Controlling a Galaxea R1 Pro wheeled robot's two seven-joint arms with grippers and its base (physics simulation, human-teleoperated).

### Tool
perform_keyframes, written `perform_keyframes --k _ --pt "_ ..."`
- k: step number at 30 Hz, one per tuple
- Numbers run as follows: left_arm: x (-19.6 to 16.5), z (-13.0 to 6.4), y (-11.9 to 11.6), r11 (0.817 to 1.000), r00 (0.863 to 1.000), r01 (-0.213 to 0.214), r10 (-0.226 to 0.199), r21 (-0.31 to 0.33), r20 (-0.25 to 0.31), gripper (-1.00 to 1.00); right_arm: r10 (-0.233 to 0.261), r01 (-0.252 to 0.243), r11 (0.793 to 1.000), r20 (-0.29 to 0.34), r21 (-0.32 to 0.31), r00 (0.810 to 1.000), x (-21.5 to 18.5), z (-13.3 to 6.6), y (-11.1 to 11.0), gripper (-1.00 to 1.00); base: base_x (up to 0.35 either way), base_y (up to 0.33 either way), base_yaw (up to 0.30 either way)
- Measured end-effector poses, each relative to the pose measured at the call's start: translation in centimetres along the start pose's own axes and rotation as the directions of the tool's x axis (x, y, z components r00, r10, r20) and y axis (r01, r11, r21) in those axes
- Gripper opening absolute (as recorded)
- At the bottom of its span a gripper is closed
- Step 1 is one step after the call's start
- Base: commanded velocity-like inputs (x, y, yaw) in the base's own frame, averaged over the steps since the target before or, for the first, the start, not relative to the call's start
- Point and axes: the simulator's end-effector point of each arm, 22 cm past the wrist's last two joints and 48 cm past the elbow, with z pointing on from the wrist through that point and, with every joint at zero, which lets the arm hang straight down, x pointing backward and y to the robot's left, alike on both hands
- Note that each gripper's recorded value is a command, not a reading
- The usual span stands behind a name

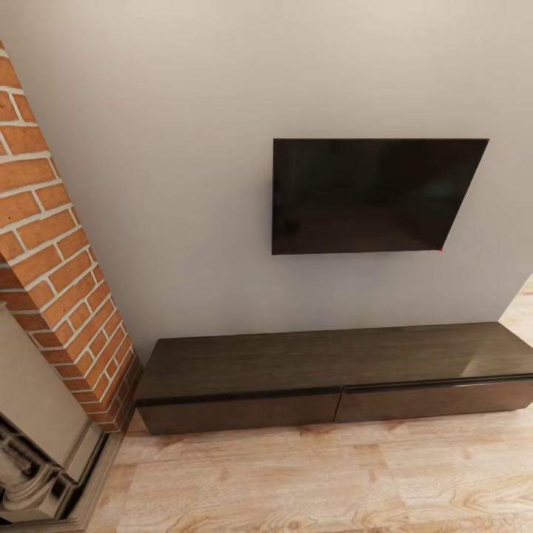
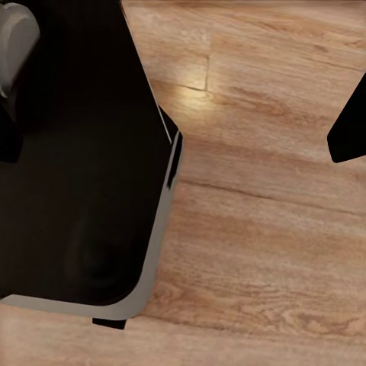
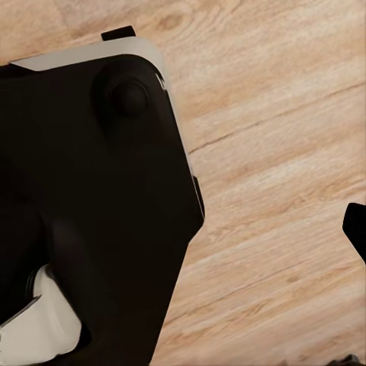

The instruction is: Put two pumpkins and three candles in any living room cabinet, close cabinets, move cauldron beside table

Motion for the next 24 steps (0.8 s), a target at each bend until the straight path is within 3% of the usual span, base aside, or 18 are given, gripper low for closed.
perform_keyframes --k 24 --pt "-0.6 0.0 0.3 1.000 1.000 0.003 -0.003 -0.007 0.020 1.00 0.004 -0.004 1.000 -0.014 0.020 1.000 1.2 0.2 -1.0 1.00 0.000 0.000 0.000"
